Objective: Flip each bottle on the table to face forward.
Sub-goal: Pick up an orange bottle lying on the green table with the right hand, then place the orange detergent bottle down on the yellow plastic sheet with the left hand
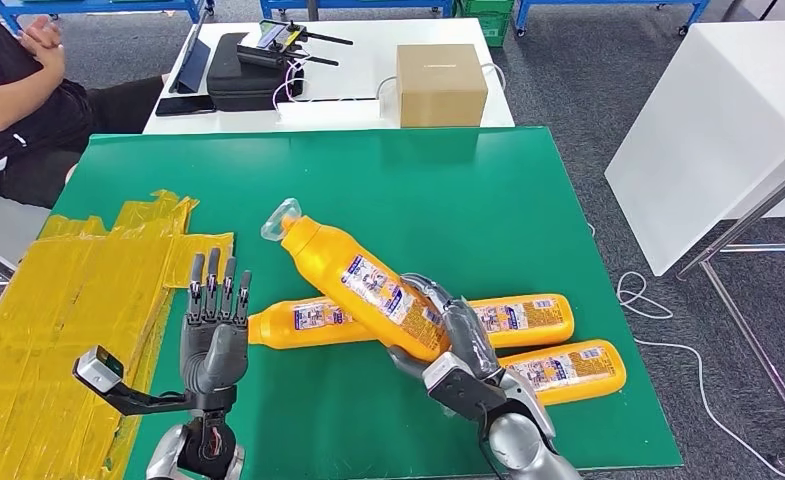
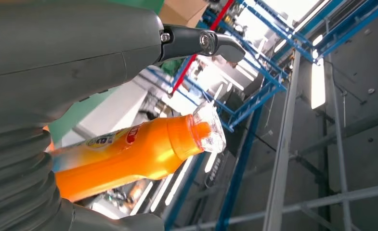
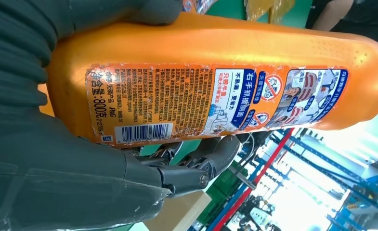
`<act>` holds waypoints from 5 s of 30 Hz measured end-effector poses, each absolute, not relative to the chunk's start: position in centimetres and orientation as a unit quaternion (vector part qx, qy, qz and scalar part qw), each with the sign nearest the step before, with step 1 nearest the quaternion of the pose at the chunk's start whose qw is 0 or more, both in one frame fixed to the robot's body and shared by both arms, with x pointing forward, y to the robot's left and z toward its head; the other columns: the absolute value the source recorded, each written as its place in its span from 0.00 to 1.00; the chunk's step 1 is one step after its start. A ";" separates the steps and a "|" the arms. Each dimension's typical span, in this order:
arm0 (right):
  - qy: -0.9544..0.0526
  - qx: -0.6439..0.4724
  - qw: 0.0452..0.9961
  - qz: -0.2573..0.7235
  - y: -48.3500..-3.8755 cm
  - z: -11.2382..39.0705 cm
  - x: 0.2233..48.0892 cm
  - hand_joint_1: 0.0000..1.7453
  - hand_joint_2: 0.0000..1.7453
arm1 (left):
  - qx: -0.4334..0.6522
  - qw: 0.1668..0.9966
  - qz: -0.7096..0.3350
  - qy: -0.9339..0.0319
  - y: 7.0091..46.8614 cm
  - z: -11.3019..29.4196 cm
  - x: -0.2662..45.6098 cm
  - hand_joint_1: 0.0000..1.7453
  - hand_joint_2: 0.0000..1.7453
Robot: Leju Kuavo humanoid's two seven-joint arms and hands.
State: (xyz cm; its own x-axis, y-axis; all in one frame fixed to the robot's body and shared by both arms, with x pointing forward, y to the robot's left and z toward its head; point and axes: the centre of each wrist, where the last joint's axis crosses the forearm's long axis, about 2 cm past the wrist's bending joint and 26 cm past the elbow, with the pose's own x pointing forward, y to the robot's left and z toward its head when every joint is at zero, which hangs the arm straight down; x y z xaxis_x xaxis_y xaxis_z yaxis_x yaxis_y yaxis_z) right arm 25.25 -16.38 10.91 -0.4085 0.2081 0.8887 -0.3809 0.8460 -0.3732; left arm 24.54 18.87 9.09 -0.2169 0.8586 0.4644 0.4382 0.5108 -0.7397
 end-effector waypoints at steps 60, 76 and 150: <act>-0.754 0.151 0.499 0.400 -5.3 10.8 23.7 1.00 1.00 | -0.438 0.466 0.098 -0.763 18.3 7.5 24.4 0.00 1.00; -0.747 0.153 0.500 0.411 -4.9 10.6 23.8 1.00 1.00 | -0.430 0.461 0.096 -0.770 18.6 7.1 24.3 1.00 1.00; -0.669 -0.012 0.591 0.451 -9.3 8.5 29.6 0.00 1.00 | 0.534 0.460 -0.272 -0.655 44.4 10.6 30.9 1.00 1.00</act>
State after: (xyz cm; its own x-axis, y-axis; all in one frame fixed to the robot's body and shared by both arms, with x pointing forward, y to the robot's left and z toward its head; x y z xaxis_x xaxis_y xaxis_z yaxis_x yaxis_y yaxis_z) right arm 29.62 -9.32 8.46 -0.3018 0.5495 0.7791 -0.5167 0.5925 -0.6181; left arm 30.92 44.41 10.60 -0.0065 -0.9502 0.3116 -0.4501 0.2810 0.8476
